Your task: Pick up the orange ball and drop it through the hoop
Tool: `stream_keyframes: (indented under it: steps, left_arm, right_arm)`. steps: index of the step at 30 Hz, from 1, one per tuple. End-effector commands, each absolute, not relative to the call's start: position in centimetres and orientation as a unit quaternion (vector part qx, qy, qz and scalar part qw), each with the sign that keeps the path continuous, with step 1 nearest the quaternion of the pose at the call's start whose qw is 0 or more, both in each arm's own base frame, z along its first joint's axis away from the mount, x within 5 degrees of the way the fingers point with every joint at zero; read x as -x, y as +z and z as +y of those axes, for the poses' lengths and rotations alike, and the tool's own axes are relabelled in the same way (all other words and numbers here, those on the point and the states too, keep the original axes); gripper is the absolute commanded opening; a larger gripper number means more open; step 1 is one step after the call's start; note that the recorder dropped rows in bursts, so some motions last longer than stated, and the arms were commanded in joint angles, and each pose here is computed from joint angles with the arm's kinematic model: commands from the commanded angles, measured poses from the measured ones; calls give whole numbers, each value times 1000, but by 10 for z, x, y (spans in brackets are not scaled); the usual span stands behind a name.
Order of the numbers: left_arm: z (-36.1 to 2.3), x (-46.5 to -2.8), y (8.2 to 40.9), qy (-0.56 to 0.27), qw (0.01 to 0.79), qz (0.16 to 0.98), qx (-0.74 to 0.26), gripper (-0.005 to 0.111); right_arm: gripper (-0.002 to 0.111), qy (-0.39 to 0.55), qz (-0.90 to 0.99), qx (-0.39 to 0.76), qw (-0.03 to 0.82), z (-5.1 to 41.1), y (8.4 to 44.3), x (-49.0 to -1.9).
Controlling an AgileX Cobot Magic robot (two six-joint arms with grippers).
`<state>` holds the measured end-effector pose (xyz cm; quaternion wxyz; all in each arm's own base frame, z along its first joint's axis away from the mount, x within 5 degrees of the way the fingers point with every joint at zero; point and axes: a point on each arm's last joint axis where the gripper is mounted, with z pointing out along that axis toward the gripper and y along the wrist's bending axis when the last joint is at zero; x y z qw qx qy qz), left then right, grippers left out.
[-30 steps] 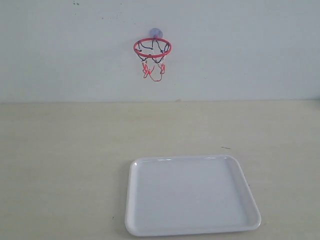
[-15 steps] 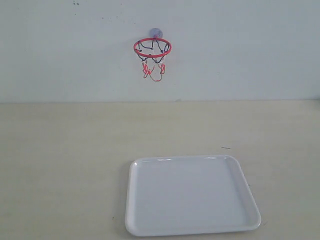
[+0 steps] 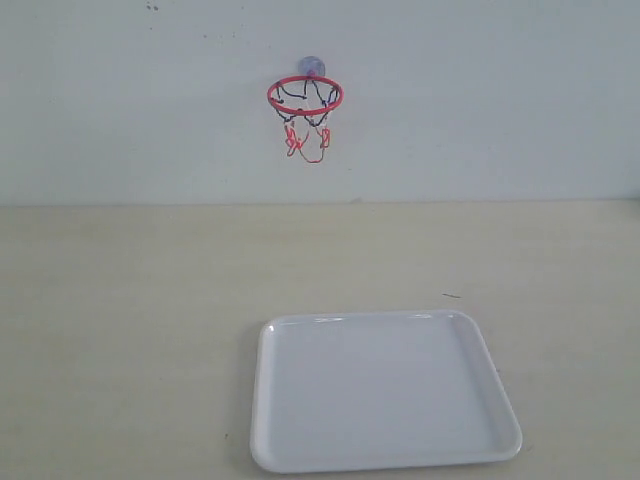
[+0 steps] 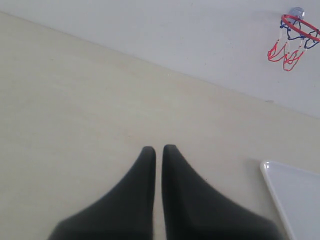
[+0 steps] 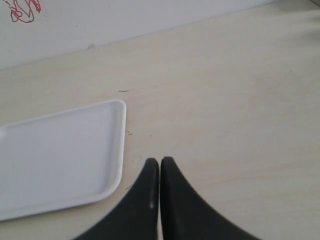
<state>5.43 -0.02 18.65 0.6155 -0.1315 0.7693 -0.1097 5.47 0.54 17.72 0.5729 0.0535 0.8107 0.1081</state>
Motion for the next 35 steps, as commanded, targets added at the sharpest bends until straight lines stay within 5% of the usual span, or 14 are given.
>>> stream_keyframes:
  steps: [1,35]
  left_arm:
    - [-1,-54,185,-111,616,770,127,4]
    - [-1,-54,185,-111,616,770,127,4]
  right_arm:
    - [0,106,805,-51,581,5,179,-55]
    - [0,104,810,-51,575,5,177,-54]
